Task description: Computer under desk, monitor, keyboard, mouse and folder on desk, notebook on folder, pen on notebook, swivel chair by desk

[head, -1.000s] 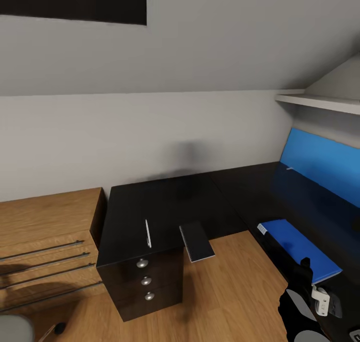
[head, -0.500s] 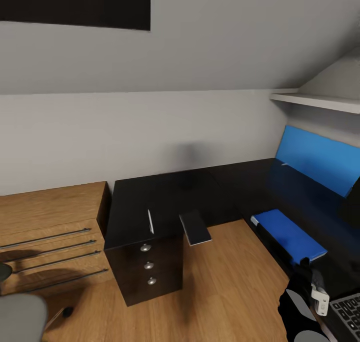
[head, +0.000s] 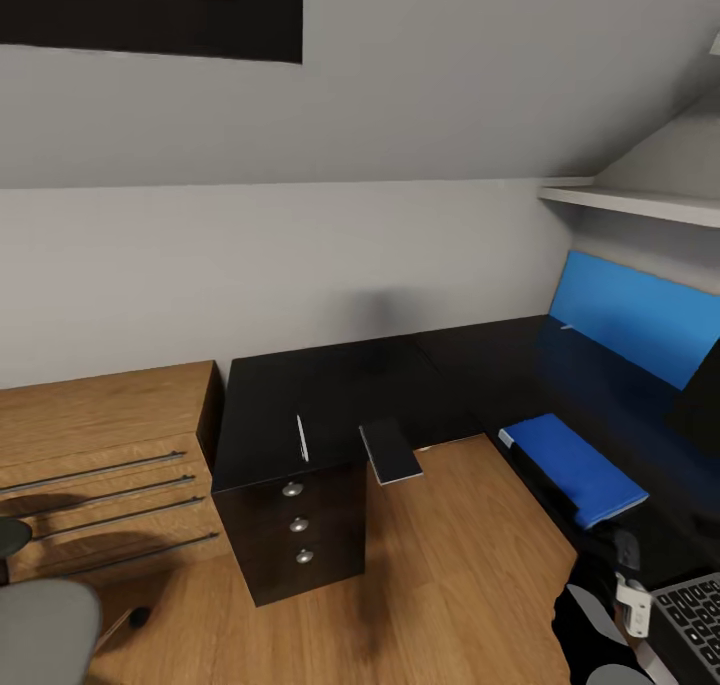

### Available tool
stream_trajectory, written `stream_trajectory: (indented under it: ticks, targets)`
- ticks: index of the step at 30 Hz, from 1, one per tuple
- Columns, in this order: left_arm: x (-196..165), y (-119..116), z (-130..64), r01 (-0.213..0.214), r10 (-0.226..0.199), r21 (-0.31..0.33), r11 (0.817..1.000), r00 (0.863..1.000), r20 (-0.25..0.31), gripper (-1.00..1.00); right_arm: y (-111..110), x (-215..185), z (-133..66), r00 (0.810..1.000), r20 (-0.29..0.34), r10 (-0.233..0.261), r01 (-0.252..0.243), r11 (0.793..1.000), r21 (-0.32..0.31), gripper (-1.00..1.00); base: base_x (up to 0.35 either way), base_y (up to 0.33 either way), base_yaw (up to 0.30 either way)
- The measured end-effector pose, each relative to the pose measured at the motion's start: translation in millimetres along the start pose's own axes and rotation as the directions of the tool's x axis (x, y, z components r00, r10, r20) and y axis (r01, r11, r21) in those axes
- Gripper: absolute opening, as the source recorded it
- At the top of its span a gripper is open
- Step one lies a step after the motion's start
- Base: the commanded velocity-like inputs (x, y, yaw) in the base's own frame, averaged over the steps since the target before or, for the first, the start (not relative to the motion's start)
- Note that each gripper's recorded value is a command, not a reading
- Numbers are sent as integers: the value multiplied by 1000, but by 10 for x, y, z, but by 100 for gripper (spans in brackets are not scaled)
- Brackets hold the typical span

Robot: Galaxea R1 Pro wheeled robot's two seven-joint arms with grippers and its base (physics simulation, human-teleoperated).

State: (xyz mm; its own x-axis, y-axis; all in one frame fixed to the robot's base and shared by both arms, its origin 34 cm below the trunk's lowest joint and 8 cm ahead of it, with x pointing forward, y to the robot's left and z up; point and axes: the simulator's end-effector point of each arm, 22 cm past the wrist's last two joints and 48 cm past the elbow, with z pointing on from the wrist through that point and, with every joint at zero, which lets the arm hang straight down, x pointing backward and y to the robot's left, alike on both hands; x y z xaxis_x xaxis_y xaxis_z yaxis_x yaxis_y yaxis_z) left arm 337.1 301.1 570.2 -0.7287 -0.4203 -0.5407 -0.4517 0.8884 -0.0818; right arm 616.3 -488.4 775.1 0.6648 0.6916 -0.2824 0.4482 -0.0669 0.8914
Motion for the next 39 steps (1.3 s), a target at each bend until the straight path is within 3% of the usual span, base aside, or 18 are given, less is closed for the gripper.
stream_trajectory:
  ticks: [10, 19, 33, 39]
  targets:
    - [0, -1, 0, 0, 0, 0, 1000, 1000, 0, 100, 48, 320, -88, 994, -82, -70, 68, 997, -33, 100, 0, 0, 0]
    - [0, -1, 0, 0, 0, 0, 1000, 1000, 0, 100, 9, 608, -204, 977, -158, -144, 136, 989, -59, 100, 0, 0, 0]
    - [0, -1, 0, 0, 0, 1, 1000, 1000, 0, 100, 7, 708, -249, 969, -183, -168, 157, 985, -72, 100, 0, 0, 0]
    - [0, -1, 0, 0, 0, 0, 1000, 1000, 0, 100, -41, 932, -377, 951, -232, -203, 188, 979, -83, 100, 0, 0, 0]
